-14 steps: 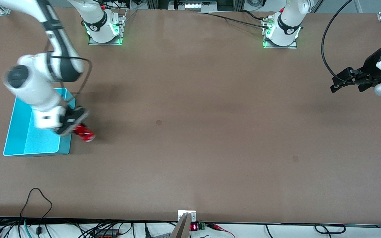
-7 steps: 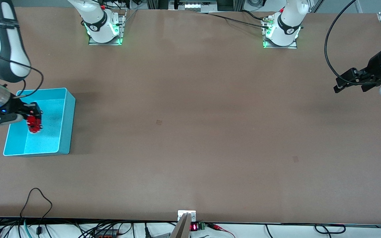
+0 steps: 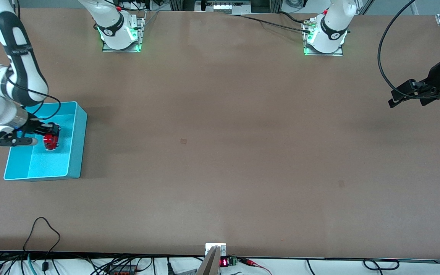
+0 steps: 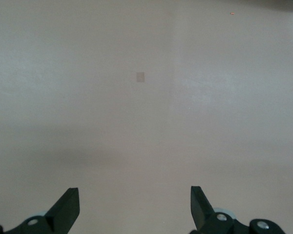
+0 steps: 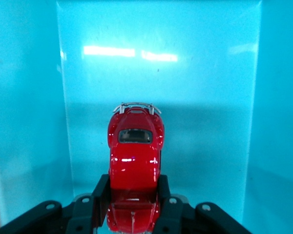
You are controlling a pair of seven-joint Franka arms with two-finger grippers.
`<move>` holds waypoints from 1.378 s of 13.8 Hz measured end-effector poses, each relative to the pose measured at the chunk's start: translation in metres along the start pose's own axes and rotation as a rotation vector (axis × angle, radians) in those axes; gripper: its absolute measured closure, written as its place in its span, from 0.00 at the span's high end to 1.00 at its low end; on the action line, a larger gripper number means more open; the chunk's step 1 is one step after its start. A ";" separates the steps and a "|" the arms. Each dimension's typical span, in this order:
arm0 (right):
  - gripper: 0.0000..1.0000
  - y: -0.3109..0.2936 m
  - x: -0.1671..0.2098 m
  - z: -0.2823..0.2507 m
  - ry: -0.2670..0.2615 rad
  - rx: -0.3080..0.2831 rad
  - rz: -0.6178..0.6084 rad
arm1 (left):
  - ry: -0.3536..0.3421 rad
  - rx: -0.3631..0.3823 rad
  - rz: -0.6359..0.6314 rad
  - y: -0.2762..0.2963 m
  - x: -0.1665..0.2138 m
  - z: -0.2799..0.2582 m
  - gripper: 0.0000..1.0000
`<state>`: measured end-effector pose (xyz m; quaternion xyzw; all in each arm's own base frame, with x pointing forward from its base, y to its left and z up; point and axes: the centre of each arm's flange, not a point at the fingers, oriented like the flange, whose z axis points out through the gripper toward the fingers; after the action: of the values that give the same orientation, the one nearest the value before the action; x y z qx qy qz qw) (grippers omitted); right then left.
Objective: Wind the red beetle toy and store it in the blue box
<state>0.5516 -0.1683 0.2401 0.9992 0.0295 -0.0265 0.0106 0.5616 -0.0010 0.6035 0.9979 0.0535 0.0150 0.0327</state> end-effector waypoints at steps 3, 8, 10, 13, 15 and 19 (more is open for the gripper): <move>0.43 0.000 -0.004 0.028 -0.040 0.008 0.001 | -0.002 0.000 0.015 0.008 -0.001 0.001 1.00; 0.48 0.004 -0.006 0.040 -0.049 0.006 0.001 | -0.030 0.003 0.016 0.009 -0.005 0.003 1.00; 0.67 0.009 -0.005 0.033 -0.032 -0.003 -0.008 | -0.033 0.003 0.014 0.007 -0.005 0.003 1.00; 0.96 0.014 0.004 -0.002 0.029 -0.020 -0.011 | -0.028 0.003 0.015 0.007 -0.007 0.002 1.00; 1.00 0.017 0.010 -0.041 0.056 -0.024 -0.012 | -0.021 0.002 0.053 0.009 -0.013 0.001 1.00; 1.00 0.015 0.017 -0.156 0.106 -0.021 -0.022 | -0.021 0.003 0.087 0.010 -0.019 0.000 1.00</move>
<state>0.5778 -0.1784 0.3948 0.9986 0.0412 0.0266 0.0192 0.5435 -0.0133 0.6041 0.9994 0.0096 0.0060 0.0312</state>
